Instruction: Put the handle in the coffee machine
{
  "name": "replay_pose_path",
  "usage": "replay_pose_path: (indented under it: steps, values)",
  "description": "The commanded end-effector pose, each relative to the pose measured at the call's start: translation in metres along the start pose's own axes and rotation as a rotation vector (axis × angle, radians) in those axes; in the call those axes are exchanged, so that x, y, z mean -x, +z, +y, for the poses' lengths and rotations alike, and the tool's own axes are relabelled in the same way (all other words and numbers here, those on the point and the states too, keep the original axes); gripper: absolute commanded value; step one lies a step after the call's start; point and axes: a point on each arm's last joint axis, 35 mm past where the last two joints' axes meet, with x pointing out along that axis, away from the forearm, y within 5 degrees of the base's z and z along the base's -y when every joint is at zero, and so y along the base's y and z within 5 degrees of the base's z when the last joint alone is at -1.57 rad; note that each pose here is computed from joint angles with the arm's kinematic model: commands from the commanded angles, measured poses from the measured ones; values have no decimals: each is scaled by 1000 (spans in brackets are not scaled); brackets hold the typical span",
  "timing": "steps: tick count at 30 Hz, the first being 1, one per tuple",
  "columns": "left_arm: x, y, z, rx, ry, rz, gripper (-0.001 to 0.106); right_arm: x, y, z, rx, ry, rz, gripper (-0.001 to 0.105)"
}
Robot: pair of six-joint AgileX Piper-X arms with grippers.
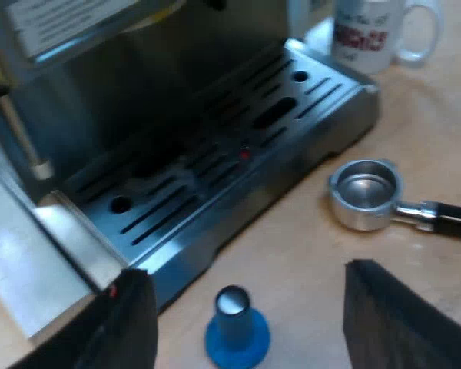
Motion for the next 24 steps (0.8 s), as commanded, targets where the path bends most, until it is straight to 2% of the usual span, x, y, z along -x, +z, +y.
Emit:
replay_pose_path:
  steps: [1,3,6,13,16,17,19,24]
  values:
    - [-3,7,0,-21,-59,0,55,3,10,0,75,104,-10,57]
    - [-5,8,0,-26,-72,8,55,3,12,0,84,129,-5,57]
    - [-22,15,-2,-75,-251,81,55,-1,17,-2,99,208,29,57]
    - [-42,16,-14,-136,-430,188,55,-19,22,-4,110,323,120,57]
    - [-44,16,-16,-150,-453,199,55,-26,23,-5,118,333,153,57]
    - [-48,15,-21,-177,-500,227,55,-29,24,-6,117,336,171,57]
    - [-53,13,-27,-206,-541,262,55,-36,25,-7,98,326,211,57]
    - [-59,12,-33,-233,-591,289,55,-47,27,-10,72,318,268,57]
